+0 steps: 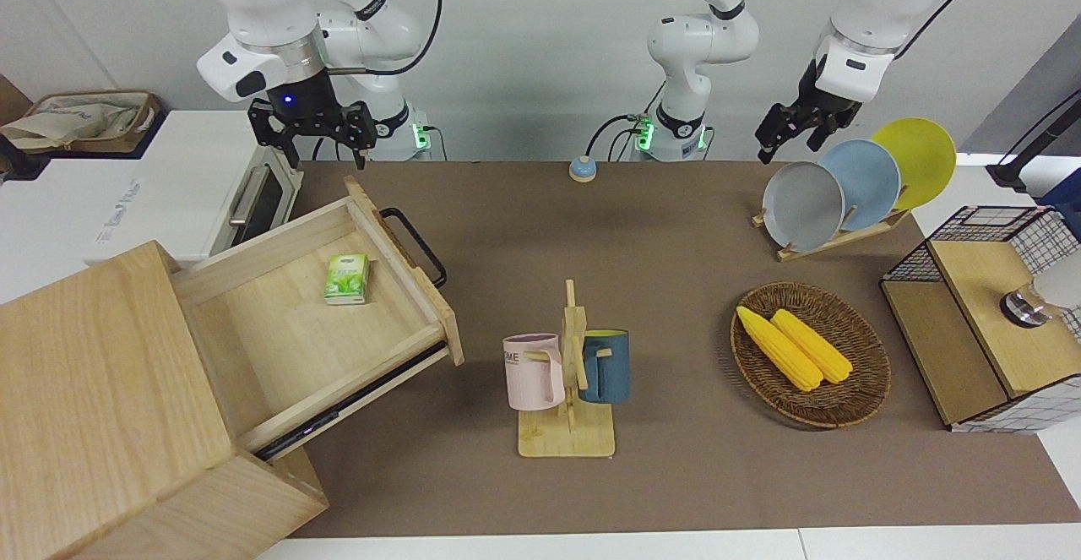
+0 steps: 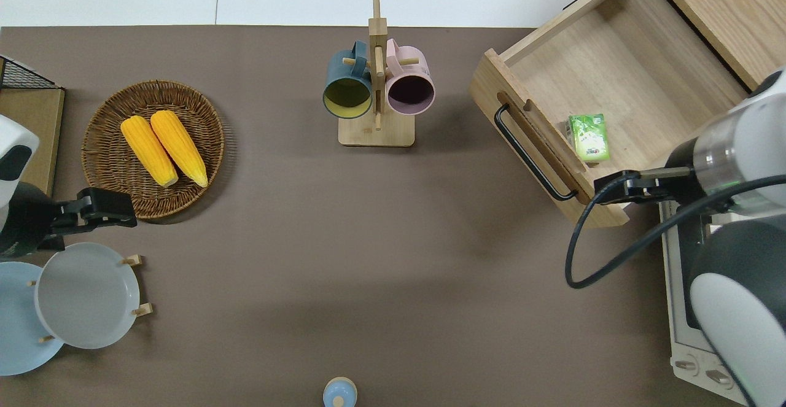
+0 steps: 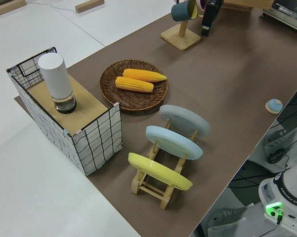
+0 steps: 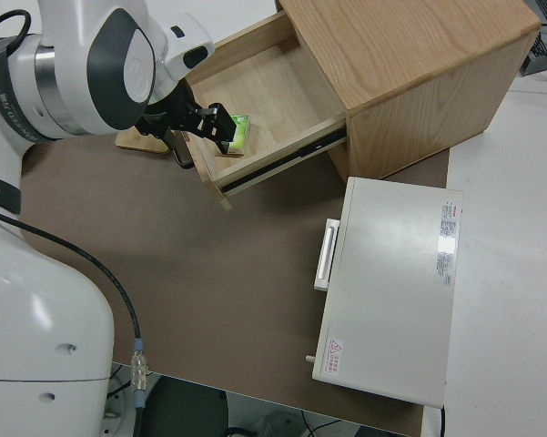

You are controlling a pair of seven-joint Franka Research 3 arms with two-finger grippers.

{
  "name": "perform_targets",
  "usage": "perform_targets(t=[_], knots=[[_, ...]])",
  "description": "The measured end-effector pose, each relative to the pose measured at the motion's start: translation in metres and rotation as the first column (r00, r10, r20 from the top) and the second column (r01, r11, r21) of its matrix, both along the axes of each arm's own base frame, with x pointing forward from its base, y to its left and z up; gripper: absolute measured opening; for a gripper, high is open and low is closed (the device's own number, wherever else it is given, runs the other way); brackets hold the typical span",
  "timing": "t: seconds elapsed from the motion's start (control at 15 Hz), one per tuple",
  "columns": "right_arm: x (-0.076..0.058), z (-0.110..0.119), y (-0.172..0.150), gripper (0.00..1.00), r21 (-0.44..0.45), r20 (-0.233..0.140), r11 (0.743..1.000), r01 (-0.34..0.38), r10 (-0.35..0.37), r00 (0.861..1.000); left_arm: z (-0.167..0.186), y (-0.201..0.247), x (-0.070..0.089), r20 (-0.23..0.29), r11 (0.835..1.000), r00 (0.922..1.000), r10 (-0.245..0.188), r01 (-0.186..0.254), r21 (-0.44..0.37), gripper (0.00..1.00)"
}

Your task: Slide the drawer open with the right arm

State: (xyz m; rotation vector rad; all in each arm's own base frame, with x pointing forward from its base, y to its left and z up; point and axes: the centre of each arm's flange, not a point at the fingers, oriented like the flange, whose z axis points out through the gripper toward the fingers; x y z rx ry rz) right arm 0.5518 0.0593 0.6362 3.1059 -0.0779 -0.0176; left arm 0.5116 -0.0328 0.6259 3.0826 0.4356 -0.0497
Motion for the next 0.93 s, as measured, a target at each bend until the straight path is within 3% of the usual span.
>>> perform_targets(t=[0.4, 0.93], knots=[[0.005, -0.001, -0.043, 0.99, 0.020, 0.014, 0.997, 0.077, -0.077, 0.997, 0.000, 0.000, 0.000, 0.000, 1.000, 1.0000, 0.000, 0.000, 0.000, 1.00], [0.005, -0.001, -0.033, 0.99, 0.020, 0.015, 0.998, 0.059, -0.059, 0.998, 0.000, 0.000, 0.000, 0.000, 1.000, 1.0000, 0.000, 0.000, 0.000, 1.00]])
